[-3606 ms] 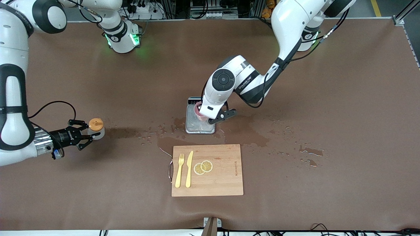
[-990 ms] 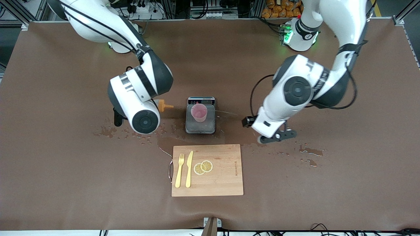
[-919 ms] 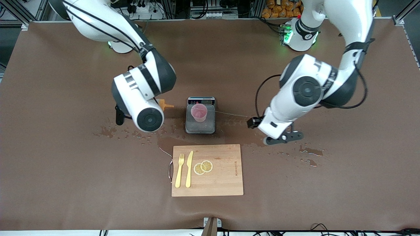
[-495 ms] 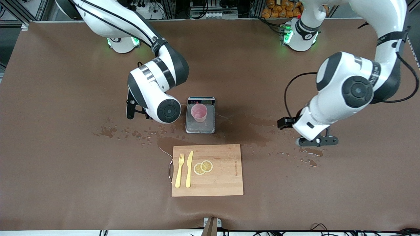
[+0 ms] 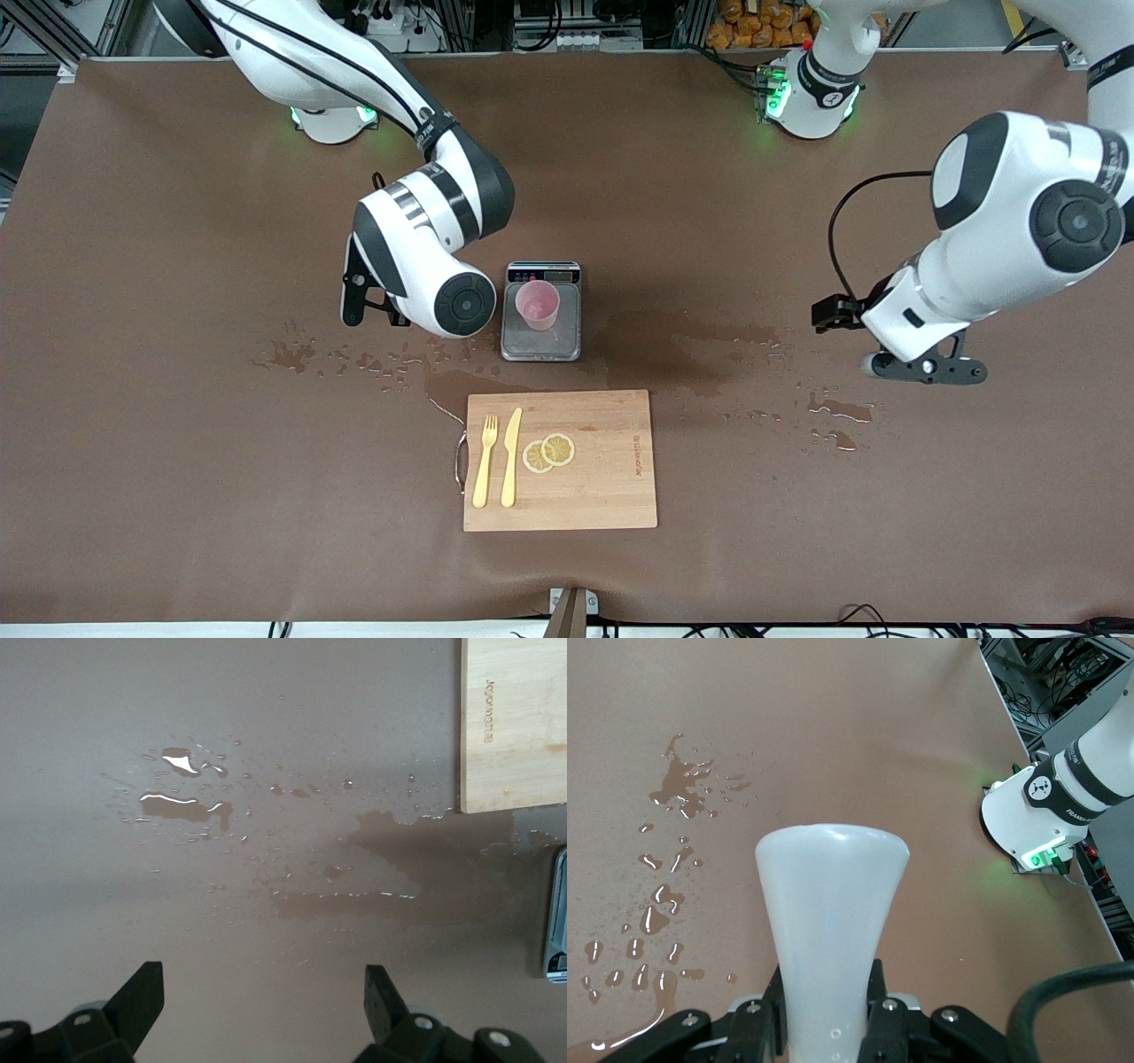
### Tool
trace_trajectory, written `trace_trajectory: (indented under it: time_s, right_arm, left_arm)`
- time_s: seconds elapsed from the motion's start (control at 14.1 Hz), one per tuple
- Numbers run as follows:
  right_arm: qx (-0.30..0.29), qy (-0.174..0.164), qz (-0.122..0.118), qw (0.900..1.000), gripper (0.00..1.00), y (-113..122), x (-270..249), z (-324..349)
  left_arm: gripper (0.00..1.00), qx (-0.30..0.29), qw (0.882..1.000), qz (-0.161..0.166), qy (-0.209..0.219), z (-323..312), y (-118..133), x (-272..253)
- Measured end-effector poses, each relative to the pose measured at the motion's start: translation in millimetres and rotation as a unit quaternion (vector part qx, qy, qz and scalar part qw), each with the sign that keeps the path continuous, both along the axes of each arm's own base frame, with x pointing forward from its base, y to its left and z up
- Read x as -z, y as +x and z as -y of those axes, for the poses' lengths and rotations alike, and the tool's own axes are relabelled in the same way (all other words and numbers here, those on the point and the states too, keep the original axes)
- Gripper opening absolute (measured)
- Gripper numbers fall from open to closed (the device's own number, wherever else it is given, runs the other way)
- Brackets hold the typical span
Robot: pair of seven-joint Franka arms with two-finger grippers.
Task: Add sauce to pink cup with both arms
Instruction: 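Squeeze sauce into the cup with the right gripper while the left gripper withdraws, then carry the bottle back toward its spot with the right gripper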
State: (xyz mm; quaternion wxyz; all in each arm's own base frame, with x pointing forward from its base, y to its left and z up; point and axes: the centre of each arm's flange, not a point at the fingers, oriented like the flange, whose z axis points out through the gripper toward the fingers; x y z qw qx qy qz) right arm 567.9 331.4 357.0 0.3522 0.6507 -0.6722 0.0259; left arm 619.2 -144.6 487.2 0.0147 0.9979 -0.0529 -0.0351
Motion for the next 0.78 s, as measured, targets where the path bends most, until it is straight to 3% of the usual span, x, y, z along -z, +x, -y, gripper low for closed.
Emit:
trace_trajectory:
  time_s: [0.21,0.35,0.57,0.78]
  right_arm:
    - [-0.006,0.005,-0.005,1.0,0.36,3,0,5]
    - [-0.007,0.031,-0.019,0.999,0.36,11,-1,17]
    - [0.021,0.117,-0.041,0.992,0.36,37,-10,58]
    - [0.038,0.217,-0.062,0.973,0.36,59,-30,109]
  left_arm:
    - [1.0,-0.002,1.0,0.014,0.007,-6,-15,-28]
    - [1.0,-0.005,1.0,0.018,0.013,-10,-26,-48]
    - [1.0,-0.009,0.999,0.023,0.024,-15,-43,-76]
    - [1.0,-0.008,0.999,0.03,0.026,-15,-56,-97]
